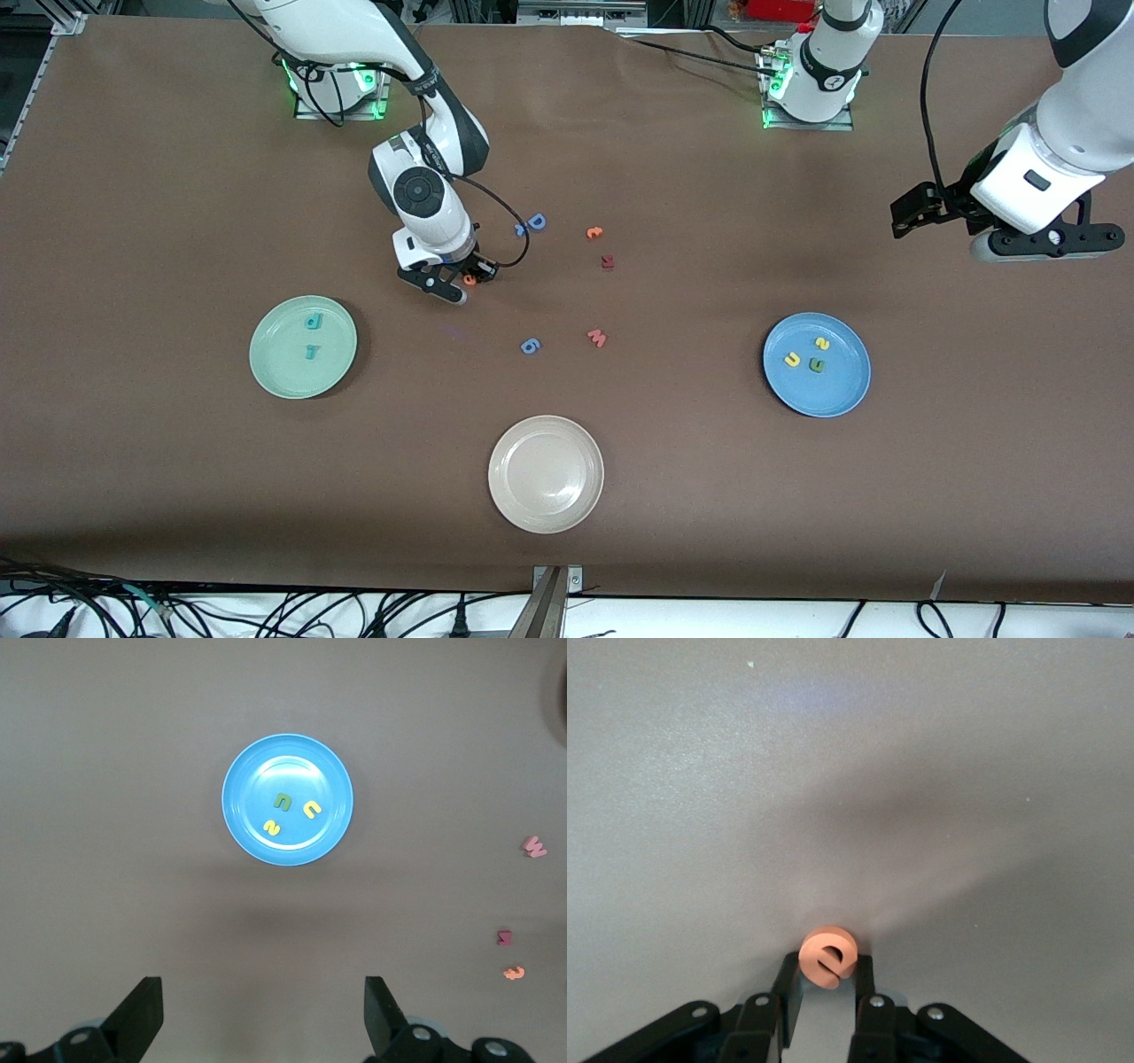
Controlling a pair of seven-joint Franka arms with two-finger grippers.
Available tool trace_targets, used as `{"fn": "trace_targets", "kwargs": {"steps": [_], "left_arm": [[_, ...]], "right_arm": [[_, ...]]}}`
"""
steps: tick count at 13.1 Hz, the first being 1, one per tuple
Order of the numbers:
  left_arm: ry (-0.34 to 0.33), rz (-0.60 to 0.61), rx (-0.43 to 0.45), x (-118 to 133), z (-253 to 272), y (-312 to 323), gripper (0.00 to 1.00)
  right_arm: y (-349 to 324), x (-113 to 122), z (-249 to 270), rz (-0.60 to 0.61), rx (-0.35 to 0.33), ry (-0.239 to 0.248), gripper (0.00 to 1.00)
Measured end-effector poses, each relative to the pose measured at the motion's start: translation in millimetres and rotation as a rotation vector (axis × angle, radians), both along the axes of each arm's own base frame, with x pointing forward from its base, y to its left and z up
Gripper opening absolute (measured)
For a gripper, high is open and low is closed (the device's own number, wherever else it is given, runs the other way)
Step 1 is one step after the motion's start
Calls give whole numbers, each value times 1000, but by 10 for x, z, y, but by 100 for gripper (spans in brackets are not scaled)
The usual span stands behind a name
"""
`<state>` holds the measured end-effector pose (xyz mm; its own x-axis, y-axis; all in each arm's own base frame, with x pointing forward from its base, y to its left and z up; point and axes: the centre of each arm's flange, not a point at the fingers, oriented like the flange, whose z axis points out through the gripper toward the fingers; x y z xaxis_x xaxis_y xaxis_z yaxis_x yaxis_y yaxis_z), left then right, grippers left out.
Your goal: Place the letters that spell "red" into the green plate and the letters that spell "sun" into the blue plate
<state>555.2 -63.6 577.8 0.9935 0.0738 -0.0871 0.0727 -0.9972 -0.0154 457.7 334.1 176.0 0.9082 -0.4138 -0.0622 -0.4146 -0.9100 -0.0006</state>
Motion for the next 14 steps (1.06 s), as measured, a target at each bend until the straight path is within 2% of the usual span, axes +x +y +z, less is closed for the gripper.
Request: {"fn": "trace_targets", "kwargs": {"steps": [14], "left_arm": [[1, 1, 0, 0, -1, 11, 100]], "right_arm": [[-104, 79, 5, 35, -5, -4, 28]]}}
